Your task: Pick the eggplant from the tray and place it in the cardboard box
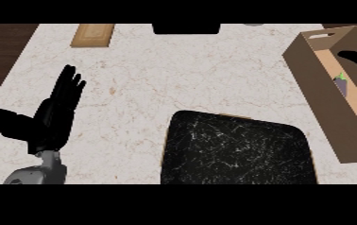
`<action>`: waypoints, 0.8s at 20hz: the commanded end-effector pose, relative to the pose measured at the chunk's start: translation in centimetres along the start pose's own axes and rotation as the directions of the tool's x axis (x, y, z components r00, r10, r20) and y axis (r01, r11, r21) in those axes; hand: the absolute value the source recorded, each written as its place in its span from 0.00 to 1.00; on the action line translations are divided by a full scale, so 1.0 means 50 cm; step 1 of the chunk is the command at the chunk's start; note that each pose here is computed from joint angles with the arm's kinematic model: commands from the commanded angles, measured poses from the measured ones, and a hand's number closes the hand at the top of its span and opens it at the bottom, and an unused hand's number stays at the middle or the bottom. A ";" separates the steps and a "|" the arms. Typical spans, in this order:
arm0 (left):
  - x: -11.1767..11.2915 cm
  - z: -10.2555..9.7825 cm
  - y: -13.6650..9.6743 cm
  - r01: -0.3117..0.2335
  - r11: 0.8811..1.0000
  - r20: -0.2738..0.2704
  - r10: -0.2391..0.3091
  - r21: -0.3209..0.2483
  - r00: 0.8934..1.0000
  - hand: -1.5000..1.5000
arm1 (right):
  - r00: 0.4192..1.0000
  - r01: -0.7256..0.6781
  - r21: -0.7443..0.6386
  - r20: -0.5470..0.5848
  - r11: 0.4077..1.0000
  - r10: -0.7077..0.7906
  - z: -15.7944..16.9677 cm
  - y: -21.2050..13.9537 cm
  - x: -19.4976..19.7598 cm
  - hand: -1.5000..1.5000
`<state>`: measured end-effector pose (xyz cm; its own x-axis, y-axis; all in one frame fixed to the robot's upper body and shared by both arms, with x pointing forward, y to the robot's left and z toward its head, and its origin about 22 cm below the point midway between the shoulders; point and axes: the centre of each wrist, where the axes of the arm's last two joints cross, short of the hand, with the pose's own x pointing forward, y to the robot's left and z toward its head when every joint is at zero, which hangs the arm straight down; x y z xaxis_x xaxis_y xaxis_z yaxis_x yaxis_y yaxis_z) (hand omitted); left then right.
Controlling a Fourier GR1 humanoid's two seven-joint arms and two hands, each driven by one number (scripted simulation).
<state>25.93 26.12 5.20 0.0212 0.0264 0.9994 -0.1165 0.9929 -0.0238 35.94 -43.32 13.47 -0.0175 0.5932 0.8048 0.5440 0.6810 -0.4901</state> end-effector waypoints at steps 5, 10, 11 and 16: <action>0.012 -0.006 0.000 -0.003 1.000 0.021 0.003 -0.004 1.000 0.50 | 0.955 0.291 -0.104 -0.033 0.951 -0.295 0.023 -0.119 -0.080 0.00; -0.028 -0.012 -0.017 0.003 1.000 -0.009 -0.003 -0.002 1.000 0.50 | 0.957 0.286 -0.157 -0.006 0.945 -0.291 0.048 -0.165 -0.104 0.00; 0.032 -0.023 0.013 -0.010 1.000 -0.001 0.010 -0.006 1.000 0.50 | 0.951 0.307 -0.185 0.016 0.934 -0.309 0.039 -0.201 -0.102 0.00; -0.016 -0.023 -0.047 -0.004 1.000 0.008 0.004 -0.005 1.000 0.50 | 0.951 0.304 -0.189 0.009 0.934 -0.308 0.105 -0.268 -0.178 0.00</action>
<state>26.81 25.58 4.89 0.0229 0.0269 0.9994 -0.1138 0.9932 -0.0241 27.57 -52.95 11.64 -0.1786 0.3653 0.9136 0.6469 0.7432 -0.1707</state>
